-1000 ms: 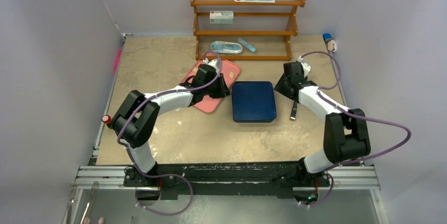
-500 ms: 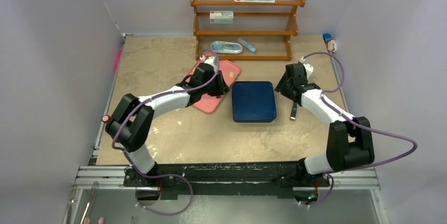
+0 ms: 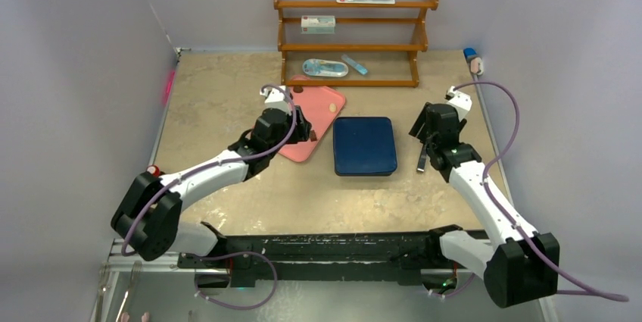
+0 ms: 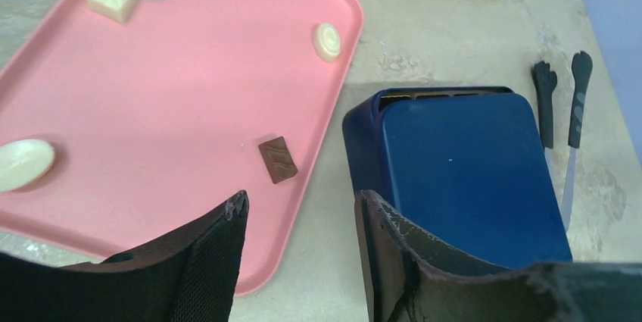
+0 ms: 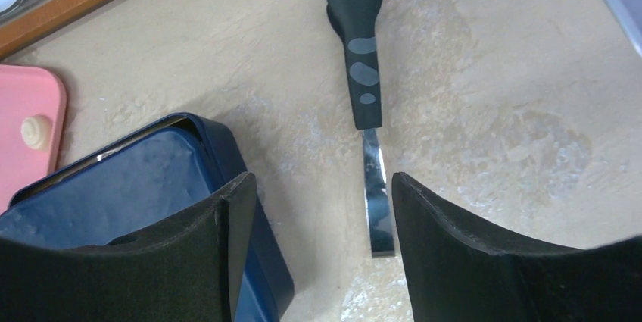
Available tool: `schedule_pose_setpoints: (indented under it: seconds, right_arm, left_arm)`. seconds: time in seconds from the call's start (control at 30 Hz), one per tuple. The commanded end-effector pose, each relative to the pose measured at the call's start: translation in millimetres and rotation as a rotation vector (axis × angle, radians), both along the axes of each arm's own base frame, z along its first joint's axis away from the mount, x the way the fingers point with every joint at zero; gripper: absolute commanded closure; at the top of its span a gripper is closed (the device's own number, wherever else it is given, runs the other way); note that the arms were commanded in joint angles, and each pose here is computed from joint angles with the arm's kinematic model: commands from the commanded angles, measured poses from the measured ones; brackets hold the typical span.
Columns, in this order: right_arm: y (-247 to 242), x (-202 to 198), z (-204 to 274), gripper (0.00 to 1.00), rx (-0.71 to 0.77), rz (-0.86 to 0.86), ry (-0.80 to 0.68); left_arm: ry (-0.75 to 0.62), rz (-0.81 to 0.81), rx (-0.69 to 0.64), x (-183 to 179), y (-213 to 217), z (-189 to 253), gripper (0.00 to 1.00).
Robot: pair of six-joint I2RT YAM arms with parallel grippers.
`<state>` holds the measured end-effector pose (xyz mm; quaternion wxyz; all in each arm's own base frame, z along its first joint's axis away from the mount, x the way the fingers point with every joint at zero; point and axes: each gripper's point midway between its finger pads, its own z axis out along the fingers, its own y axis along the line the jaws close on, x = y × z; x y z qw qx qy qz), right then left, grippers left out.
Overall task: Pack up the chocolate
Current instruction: Close the box lid on the packing box.
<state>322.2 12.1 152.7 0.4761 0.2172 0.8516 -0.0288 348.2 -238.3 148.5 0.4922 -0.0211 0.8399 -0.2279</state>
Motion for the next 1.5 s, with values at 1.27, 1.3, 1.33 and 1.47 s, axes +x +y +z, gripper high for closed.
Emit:
schedule_pose_setpoints:
  seconds: [1.27,1.3,1.33,1.47]
  right_arm:
    - [9.1,-65.3,-11.7,0.32,-0.146,0.045,0.124]
    - [12.0,-68.3,-11.7,0.33,-0.149,0.059,0.134]
    - [15.1,-71.1,-11.3,0.34,-0.151,0.074,0.141]
    - [32.4,-84.9,-18.6,0.38,-0.137,0.158,0.188]
  left_arm:
    - [-0.207,-0.032,0.155,-56.5,-35.7,-10.5,0.43]
    - [-0.202,-0.042,0.164,-61.0,-40.5,-11.4,0.43]
    - [-0.198,-0.049,0.171,-65.5,-45.0,-11.7,0.43]
    - [-0.167,-0.075,0.185,-82.0,-59.0,-16.9,0.43]
